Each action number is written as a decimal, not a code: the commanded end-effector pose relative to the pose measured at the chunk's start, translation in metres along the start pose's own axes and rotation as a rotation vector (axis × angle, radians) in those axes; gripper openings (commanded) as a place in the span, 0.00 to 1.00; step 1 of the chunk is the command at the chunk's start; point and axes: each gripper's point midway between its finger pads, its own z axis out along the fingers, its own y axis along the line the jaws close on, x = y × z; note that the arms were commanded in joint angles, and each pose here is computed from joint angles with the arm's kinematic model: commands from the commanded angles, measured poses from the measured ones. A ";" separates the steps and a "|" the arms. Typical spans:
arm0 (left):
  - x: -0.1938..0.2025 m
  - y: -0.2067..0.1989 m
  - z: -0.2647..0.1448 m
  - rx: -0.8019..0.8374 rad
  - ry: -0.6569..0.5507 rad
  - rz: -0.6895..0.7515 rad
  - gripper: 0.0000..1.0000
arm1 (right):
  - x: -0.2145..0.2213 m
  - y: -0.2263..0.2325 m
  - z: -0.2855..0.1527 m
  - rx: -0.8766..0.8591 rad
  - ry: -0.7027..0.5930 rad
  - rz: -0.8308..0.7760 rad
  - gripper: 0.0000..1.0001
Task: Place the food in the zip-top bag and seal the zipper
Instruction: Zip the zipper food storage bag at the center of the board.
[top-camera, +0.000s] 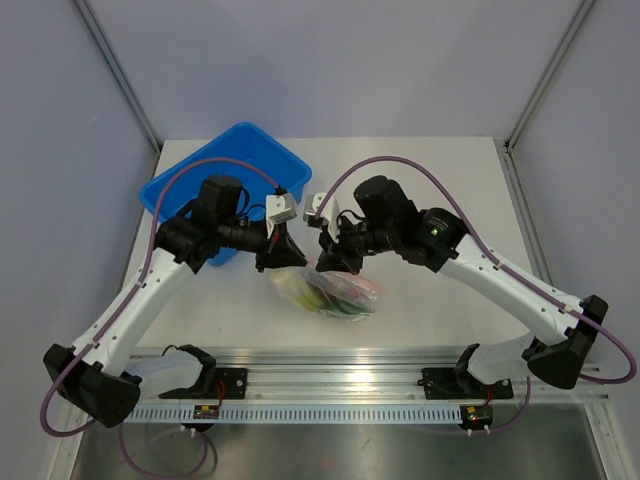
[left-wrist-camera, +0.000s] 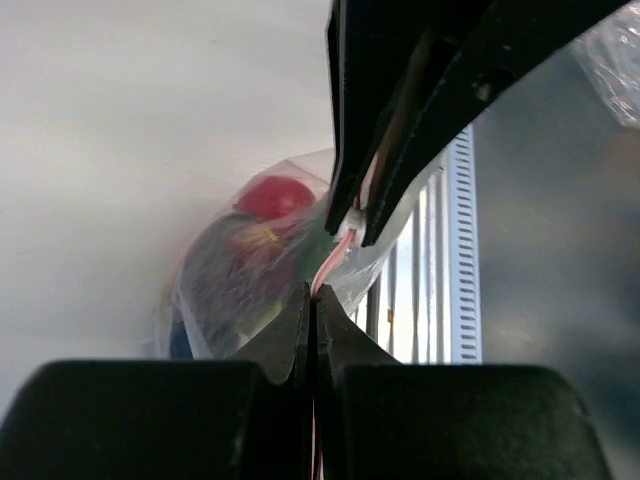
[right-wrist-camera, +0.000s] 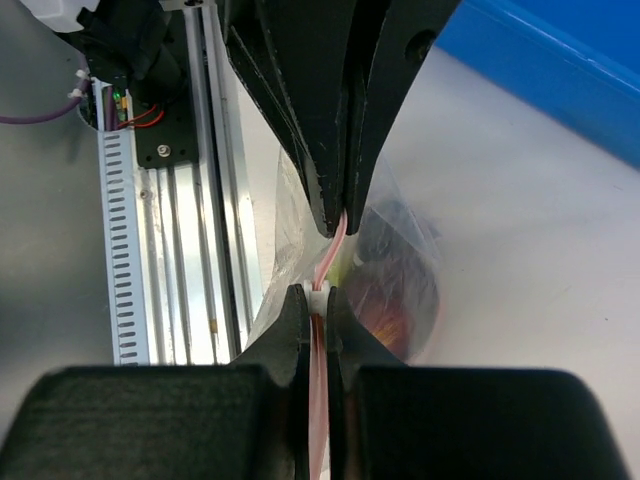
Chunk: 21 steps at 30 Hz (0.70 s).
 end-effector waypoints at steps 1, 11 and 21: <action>-0.019 0.045 -0.012 -0.272 -0.062 0.069 0.00 | -0.016 0.003 -0.016 0.030 -0.054 -0.047 0.00; -0.035 0.066 -0.028 -0.365 -0.089 0.111 0.00 | 0.009 -0.002 -0.038 0.141 0.006 -0.030 0.00; -0.037 0.077 -0.047 -0.387 -0.106 0.096 0.00 | 0.033 -0.007 -0.079 0.305 0.029 -0.007 0.00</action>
